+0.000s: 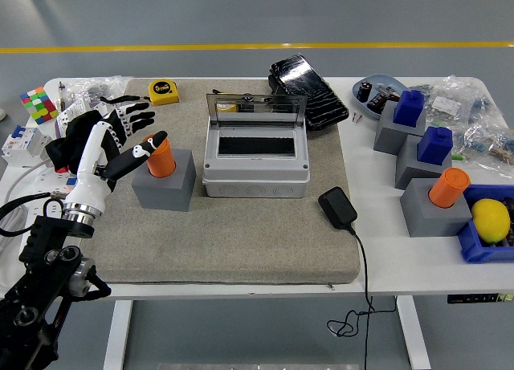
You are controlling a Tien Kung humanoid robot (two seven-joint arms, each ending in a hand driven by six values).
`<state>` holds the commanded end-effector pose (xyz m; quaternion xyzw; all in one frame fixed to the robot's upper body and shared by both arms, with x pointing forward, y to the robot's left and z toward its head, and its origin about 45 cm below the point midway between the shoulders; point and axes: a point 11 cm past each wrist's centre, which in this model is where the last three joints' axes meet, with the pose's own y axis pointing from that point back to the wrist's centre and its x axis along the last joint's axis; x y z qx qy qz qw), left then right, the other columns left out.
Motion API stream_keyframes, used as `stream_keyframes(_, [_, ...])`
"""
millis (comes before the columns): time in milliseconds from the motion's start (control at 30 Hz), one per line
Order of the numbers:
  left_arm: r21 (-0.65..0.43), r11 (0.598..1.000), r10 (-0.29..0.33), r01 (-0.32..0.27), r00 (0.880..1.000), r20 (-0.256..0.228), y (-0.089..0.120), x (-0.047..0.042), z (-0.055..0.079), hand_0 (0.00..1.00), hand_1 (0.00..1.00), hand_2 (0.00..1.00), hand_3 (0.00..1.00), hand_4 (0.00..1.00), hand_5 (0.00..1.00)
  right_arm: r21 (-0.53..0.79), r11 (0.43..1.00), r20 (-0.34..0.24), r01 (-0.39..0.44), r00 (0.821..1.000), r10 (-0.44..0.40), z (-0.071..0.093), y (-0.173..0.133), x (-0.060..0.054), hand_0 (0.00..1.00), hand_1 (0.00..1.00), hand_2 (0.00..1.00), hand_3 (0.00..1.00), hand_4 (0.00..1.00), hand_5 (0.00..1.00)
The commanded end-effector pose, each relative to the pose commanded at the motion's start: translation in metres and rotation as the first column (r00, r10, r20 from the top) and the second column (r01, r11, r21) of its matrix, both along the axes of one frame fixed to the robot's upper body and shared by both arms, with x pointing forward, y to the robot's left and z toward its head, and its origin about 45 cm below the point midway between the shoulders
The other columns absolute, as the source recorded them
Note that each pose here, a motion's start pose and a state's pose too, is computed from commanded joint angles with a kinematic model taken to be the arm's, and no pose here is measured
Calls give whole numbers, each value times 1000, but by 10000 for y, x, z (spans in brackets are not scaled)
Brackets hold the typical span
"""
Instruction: Fetch the battery,place it into the box,close the lid of the box
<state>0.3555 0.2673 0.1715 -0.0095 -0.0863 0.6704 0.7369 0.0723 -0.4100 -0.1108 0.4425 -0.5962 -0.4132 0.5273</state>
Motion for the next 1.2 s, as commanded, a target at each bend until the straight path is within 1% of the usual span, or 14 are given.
stream_keyframes(67, [5,1000,-7,7,1000,2,-26,11,-13,784,734,713,767,998,270,0,1000,0,-1,1000,1,1,-2,4,680,663,696,629,998,617])
stream_keyframes(100, [11,1000,-12,12,1000,2,-43,19,-26,788,734,718,776,998,203,-1,1000,0,-1,1000,1,2,-4,4,680,663,696,629,998,617])
stream_keyframes(167, [20,1000,-19,19,1000,0,-65,27,-48,788,734,718,776,998,203,-1,1000,-2,-3,1000,3,2,-7,0,680,663,696,629,998,617])
stream_keyframes(267, [34,999,-22,23,1000,-13,-95,33,-122,788,734,718,776,998,203,-2,1000,-8,-4,1000,4,-1,-11,-25,680,663,696,629,998,617])
stream_keyframes(300, [36,999,-21,22,1000,-16,-99,32,-139,766,722,695,754,998,119,-2,1000,-9,-4,1000,4,-2,-10,-32,679,663,696,629,998,616])
stream_keyframes(467, [43,999,-15,16,1000,-26,-107,47,-193,766,722,695,754,998,119,-1,1000,-11,-3,1000,3,-5,-10,-48,679,663,696,629,998,616])
stream_keyframes(500, [43,999,-15,17,1000,-27,-112,49,-199,658,637,598,692,998,2,-1,1000,-11,-2,1000,2,-5,-8,-47,679,663,696,628,998,616])
stream_keyframes(667, [34,999,-14,15,999,-31,-135,66,-230,658,637,598,692,998,2,2,1000,-10,0,1000,0,-9,1,-50,679,663,696,628,998,616])
stream_keyframes(700, [29,999,-12,13,999,-31,-140,70,-237,470,524,505,610,980,2,2,1000,-10,0,1000,0,-9,3,-52,679,663,696,629,998,615])
stream_keyframes(867, [8,1000,-9,10,999,-33,-170,92,-257,470,524,505,610,980,2,1,1000,-12,1,1000,-1,-9,0,-56,679,663,696,629,998,615])
stream_keyframes(900, [3,1000,-7,7,999,-33,-173,98,-264,344,402,444,523,855,2,1,1000,-12,1,1000,-1,-9,0,-57,679,663,696,629,998,616])
stream_keyframes(1067, [-17,1000,2,-3,1000,-30,-186,121,-270,344,402,444,523,855,2,2,1000,-10,-1,1000,1,-8,3,-46,679,663,696,629,998,616])
stream_keyframes(1100, [-20,1000,3,-4,1000,-28,-190,124,-271,223,314,361,471,703,2,2,1000,-10,0,1000,0,-9,5,-46,679,663,696,629,998,615])
stream_keyframes(1200, [-27,1000,6,-7,1000,-26,-198,130,-272,223,314,361,471,703,2,2,1000,-10,-1,1000,1,-9,6,-44,679,663,696,629,998,615])
